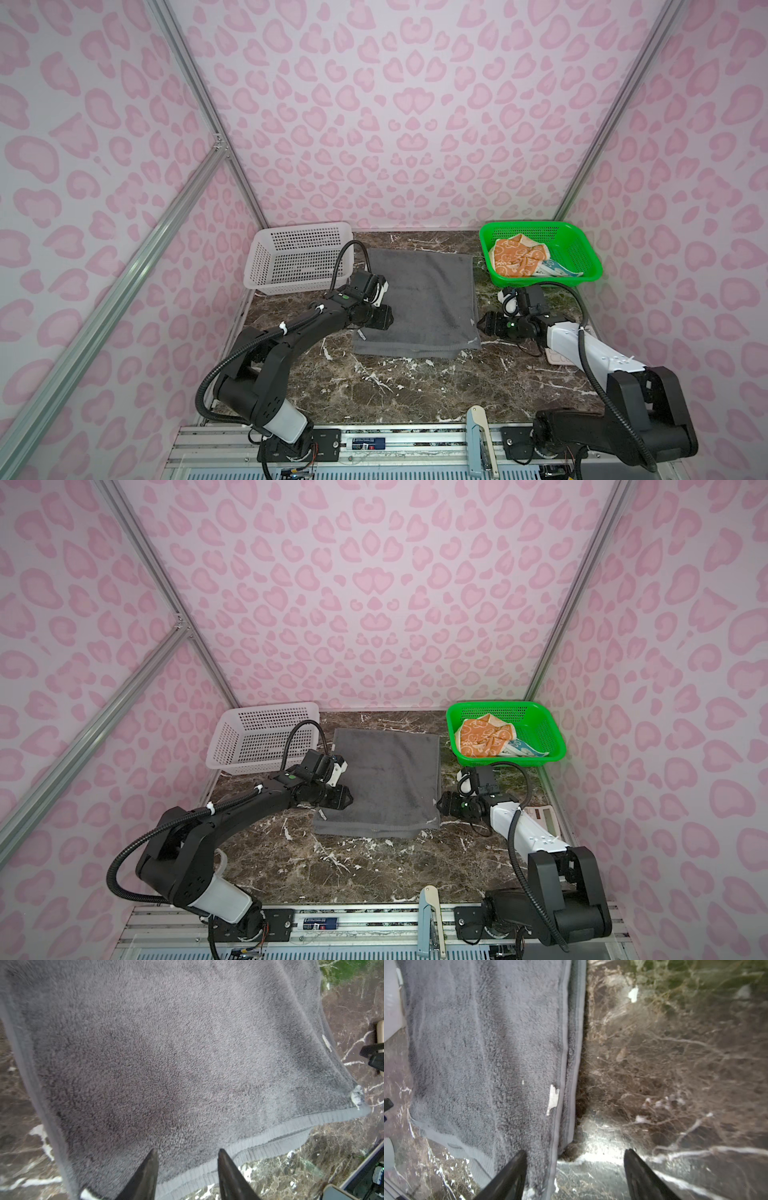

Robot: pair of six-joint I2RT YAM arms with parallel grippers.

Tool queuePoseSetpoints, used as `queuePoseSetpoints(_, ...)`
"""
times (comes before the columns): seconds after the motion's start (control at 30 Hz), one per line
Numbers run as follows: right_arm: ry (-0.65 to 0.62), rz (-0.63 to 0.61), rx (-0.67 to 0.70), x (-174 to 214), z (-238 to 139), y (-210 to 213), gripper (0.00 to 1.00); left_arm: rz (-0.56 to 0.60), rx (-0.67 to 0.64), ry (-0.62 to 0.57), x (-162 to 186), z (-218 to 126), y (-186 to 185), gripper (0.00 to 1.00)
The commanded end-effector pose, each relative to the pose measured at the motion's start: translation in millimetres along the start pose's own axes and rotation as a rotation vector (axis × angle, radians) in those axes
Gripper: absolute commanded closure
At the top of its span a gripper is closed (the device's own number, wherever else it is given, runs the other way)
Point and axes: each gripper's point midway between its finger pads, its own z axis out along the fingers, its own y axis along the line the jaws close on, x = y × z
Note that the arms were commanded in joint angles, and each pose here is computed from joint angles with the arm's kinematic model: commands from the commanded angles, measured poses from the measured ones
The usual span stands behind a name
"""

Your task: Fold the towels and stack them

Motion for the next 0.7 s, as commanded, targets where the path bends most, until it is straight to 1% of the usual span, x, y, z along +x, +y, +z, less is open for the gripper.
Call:
queuePoseSetpoints(0.0,-0.055,0.045,-0.031,-14,11,1,0.26,-0.038,0.015,-0.039,-14,11,-2,0.54)
queuePoseSetpoints(0.07,-0.045,0.053,-0.074,-15,21,5,0.27,-0.049,-0.004,-0.024,-10,20,3,0.55)
queuePoseSetpoints(0.2,-0.012,0.06,-0.122,-13,37,9,0.35,-0.071,-0.025,0.019,0,36,11,0.57)
queuePoseSetpoints(0.37,0.049,0.06,-0.216,-7,44,25,0.41,-0.097,-0.055,0.053,12,48,21,0.59)
queuePoseSetpoints(0.53,0.156,0.072,-0.276,1,32,41,0.5,-0.11,-0.079,0.072,18,51,27,0.6)
queuePoseSetpoints(0.67,0.179,0.079,-0.33,-6,9,61,0.52,-0.113,-0.089,0.081,19,55,29,0.6)
